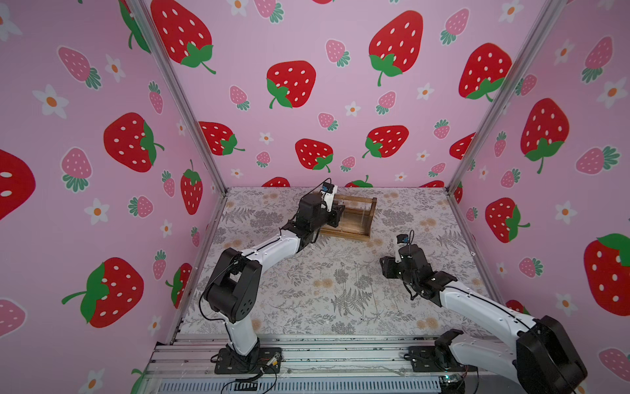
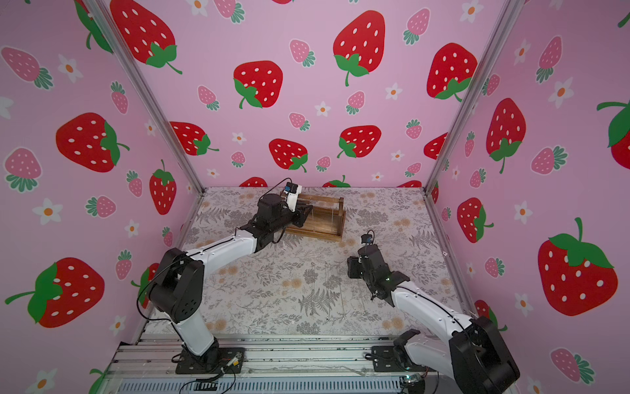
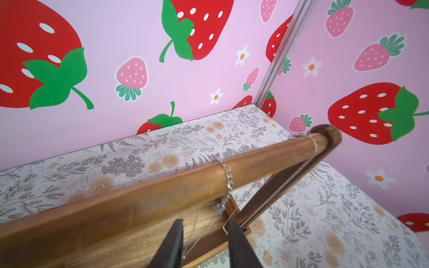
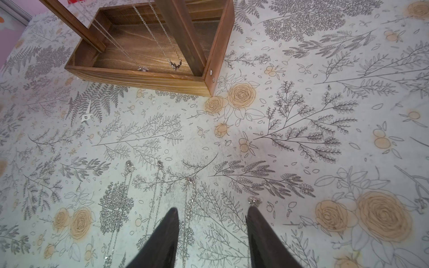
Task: Take the necklace off the jewelry display stand
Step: Take off the necklace from the stand, then place the necklace at the center of the board.
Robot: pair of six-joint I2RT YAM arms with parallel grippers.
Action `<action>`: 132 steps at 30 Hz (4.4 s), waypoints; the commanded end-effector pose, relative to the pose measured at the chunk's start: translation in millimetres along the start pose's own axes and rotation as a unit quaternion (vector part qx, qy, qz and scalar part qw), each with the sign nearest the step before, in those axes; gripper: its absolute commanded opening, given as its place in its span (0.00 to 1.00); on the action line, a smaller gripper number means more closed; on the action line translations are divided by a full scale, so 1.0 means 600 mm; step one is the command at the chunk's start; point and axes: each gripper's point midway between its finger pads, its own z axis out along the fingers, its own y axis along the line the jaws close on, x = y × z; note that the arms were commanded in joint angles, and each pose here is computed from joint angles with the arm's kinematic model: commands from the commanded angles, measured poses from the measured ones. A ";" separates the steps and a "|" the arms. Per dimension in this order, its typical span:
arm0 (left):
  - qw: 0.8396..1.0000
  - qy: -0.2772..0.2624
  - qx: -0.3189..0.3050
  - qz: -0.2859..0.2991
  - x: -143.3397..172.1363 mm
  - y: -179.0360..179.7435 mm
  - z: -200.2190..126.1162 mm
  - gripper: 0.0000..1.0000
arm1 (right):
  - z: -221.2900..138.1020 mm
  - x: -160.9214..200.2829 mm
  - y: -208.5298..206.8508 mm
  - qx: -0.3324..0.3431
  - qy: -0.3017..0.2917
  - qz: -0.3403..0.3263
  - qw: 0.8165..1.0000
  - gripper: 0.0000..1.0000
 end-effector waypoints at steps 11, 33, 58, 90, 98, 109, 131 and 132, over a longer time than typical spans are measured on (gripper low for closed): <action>1.000 -0.014 0.011 -0.007 -0.040 -0.002 0.025 0.33 | -0.021 -0.018 0.007 -0.024 -0.026 0.026 0.999 0.49; 1.000 -0.003 0.017 -0.008 -0.034 -0.015 -0.001 0.07 | -0.013 -0.014 0.005 -0.017 -0.017 0.022 0.999 0.48; 0.985 0.054 -0.164 0.025 -0.100 0.059 -0.100 0.00 | -0.018 -0.015 0.011 -0.026 -0.014 0.021 0.999 0.48; 0.976 0.068 -0.205 -0.008 -0.070 0.074 -0.225 0.00 | -0.005 -0.006 0.018 -0.031 0.003 0.017 0.999 0.48; 0.991 0.083 -0.098 -0.023 -0.062 -0.043 -0.283 0.00 | -0.003 -0.003 0.014 -0.024 0.004 0.011 1.000 0.48; 0.979 0.169 0.105 -0.051 -0.011 -0.210 -0.349 0.00 | -0.005 -0.006 0.012 -0.022 0.001 0.011 1.000 0.48; 0.965 0.225 0.112 -0.068 0.105 -0.255 -0.404 0.00 | -0.003 -0.003 0.006 -0.013 0.001 0.001 1.000 0.49; 0.965 0.225 0.112 -0.070 0.108 -0.256 -0.406 0.00 | -0.003 -0.002 0.006 -0.013 0.002 0.001 1.000 0.48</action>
